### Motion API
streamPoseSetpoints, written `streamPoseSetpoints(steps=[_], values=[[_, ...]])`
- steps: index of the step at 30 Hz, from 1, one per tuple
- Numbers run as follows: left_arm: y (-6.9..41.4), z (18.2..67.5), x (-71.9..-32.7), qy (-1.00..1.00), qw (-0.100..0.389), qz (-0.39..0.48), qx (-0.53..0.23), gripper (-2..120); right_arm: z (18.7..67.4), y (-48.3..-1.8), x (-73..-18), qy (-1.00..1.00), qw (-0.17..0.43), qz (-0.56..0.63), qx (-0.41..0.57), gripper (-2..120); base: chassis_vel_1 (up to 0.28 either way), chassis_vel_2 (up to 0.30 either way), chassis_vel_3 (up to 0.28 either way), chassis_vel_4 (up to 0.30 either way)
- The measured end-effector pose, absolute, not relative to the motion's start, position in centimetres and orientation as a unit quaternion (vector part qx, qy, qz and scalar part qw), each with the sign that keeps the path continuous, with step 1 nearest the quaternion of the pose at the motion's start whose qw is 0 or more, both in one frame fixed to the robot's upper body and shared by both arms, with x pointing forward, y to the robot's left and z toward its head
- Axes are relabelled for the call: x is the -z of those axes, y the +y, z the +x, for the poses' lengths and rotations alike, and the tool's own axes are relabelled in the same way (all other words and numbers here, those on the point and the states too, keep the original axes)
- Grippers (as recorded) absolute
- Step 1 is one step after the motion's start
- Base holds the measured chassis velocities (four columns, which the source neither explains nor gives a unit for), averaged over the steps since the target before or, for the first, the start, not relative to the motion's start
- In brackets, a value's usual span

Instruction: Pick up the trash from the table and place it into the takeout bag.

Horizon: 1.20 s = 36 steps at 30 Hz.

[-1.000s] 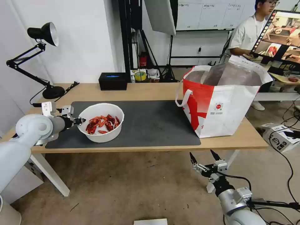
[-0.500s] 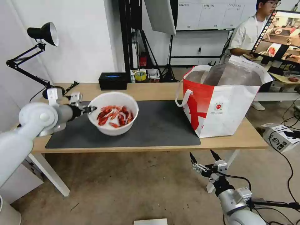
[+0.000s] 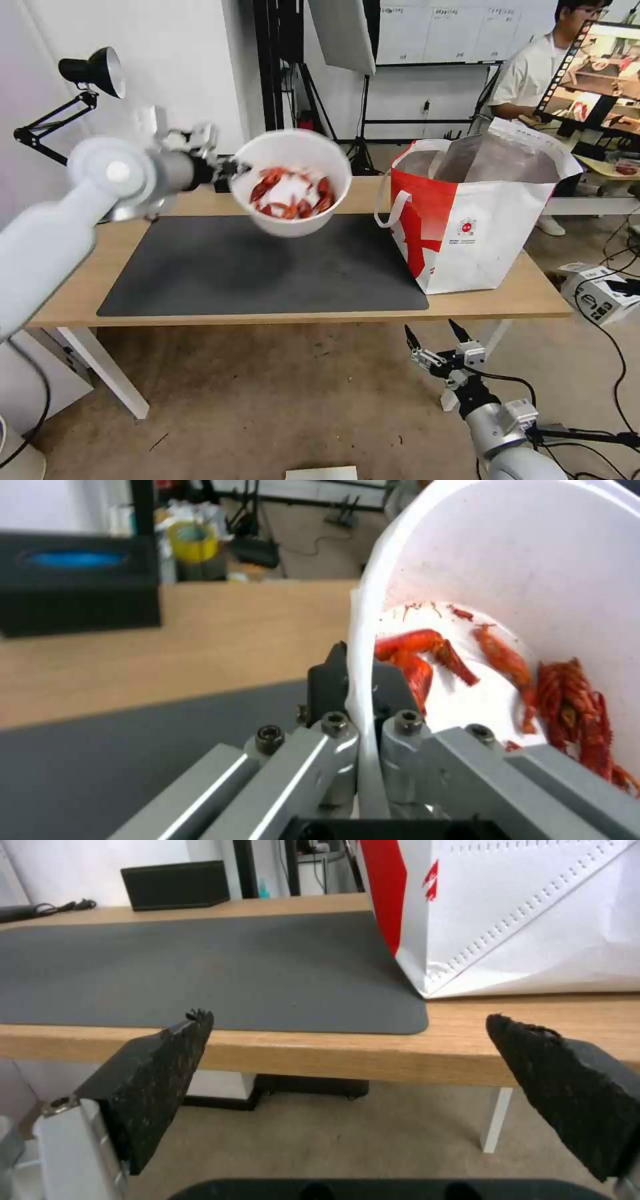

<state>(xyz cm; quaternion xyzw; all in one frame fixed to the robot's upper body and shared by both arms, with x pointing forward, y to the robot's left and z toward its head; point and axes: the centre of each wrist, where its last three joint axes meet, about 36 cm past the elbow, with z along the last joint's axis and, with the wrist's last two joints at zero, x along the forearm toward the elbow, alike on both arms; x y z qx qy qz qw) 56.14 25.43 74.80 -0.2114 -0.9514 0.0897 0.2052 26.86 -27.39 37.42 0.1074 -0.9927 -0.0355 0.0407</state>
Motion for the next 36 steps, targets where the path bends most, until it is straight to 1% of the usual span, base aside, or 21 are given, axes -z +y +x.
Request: streamPoseSetpoints(steps=[2, 3, 4, 5, 8, 9, 12, 13, 14, 15, 16, 18, 19, 21, 23, 26, 28, 32, 33, 35, 36], values=[[23.8, 57.4, -76.1, -0.952, 0.201, -0.214, -0.088, 0, 26.9, -27.4, -37.4, -0.993, 0.041, 0.108, 0.036, 100, 0.000, 0.000, 0.000, 0.000], [23.8, 57.4, -76.1, -0.952, 0.201, -0.214, -0.088, 0, 26.9, -27.4, -37.4, -0.993, 0.041, 0.108, 0.036, 100, 0.000, 0.000, 0.000, 0.000], [22.3, 58.5, -77.0, -0.951, 0.201, -0.220, -0.085, 0, 26.9, -27.4, -37.4, -0.993, 0.041, 0.107, 0.036, 100, 0.000, 0.000, 0.000, 0.000], [22.3, 58.5, -77.0, -0.951, 0.201, -0.220, -0.085, 0, 26.9, -27.4, -37.4, -0.993, 0.041, 0.107, 0.036, 100, 0.000, 0.000, 0.000, 0.000], [19.6, 60.3, -78.2, -0.948, 0.205, -0.231, -0.081, 0, 26.9, -27.4, -37.4, -0.993, 0.041, 0.108, 0.035, 100, 0.000, 0.000, 0.000, 0.000], [19.6, 60.3, -78.2, -0.948, 0.205, -0.231, -0.081, 0, 26.9, -27.4, -37.4, -0.993, 0.041, 0.108, 0.035, 100, 0.000, 0.000, 0.000, 0.000], [15.6, 61.8, -79.0, -0.941, 0.209, -0.254, -0.082, 0, 26.9, -27.4, -37.4, -0.993, 0.041, 0.108, 0.035, 100, 0.000, 0.000, 0.000, 0.000], [15.6, 61.8, -79.0, -0.941, 0.209, -0.254, -0.082, 0, 26.9, -27.4, -37.4, -0.993, 0.041, 0.108, 0.035, 100, 0.000, 0.000, 0.000, 0.000], [13.5, 62.4, -79.4, -0.937, 0.211, -0.266, -0.086, 0, 26.9, -27.4, -37.4, -0.993, 0.041, 0.108, 0.036, 100, 0.000, 0.000, 0.000, 0.000], [13.5, 62.4, -79.4, -0.937, 0.211, -0.266, -0.086, 0, 26.9, -27.4, -37.4, -0.993, 0.041, 0.108, 0.036, 100, 0.000, 0.000, 0.000, 0.000], [11.3, 62.9, -79.8, -0.933, 0.213, -0.277, -0.090, 0, 26.9, -27.4, -37.4, -0.993, 0.041, 0.108, 0.036, 100, 0.000, 0.000, 0.000, 0.000], [8.6, 63.7, -80.4, -0.928, 0.216, -0.287, -0.097, 0, 26.9, -27.4, -37.4, -0.993, 0.041, 0.108, 0.036, 100, 0.000, 0.000, 0.000, 0.000], [8.6, 63.7, -80.4, -0.928, 0.216, -0.287, -0.097, 0, 26.9, -27.4, -37.4, -0.993, 0.041, 0.108, 0.036, 100, 0.000, 0.000, 0.000, 0.000], [6.3, 64.5, -80.8, -0.927, 0.220, -0.287, -0.103, 0, 26.9, -27.4, -37.4, -0.993, 0.041, 0.108, 0.036, 100, 0.000, 0.000, 0.000, 0.000], [5.3, 65.0, -80.9, -0.927, 0.224, -0.282, -0.105, 0, 26.9, -27.4, -37.4, -0.993, 0.041, 0.108, 0.036, 100, 0.000, 0.000, 0.000, 0.000], [2.4, 65.9, -80.5, -0.931, 0.231, -0.259, -0.111, 0, 26.9, -27.4, -37.4, -0.993, 0.041, 0.108, 0.036, 100, 0.000, 0.000, 0.000, 0.000], [1.8, 66.1, -80.2, -0.934, 0.230, -0.250, -0.111, 0, 26.9, -27.4, -37.4, -0.993, 0.041, 0.108, 0.035, 100, 0.000, 0.000, 0.000, 0.000], [-1.5, 66.0, -79.0, -0.941, 0.219, -0.230, -0.121, 0, 26.9, -27.4, -37.4, -0.993, 0.041, 0.108, 0.036, 100, 0.000, 0.000, 0.000, 0.000], [-1.5, 66.0, -79.0, -0.941, 0.219, -0.230, -0.121, 0, 26.9, -27.4, -37.4, -0.993, 0.041, 0.108, 0.036, 100, 0.000, 0.000, 0.000, 0.000], [-3.6, 65.5, -78.2, -0.945, 0.201, -0.221, -0.135, 0, 26.9, -27.4, -37.4, -0.993, 0.041, 0.108, 0.036, 100, 0.000, 0.000, 0.000, 0.000], [-3.6, 65.5, -78.2, -0.945, 0.201, -0.221, -0.135, 0, 26.9, -27.4, -37.4, -0.993, 0.041, 0.108, 0.036, 100, 0.000, 0.000, 0.000, 0.000]])
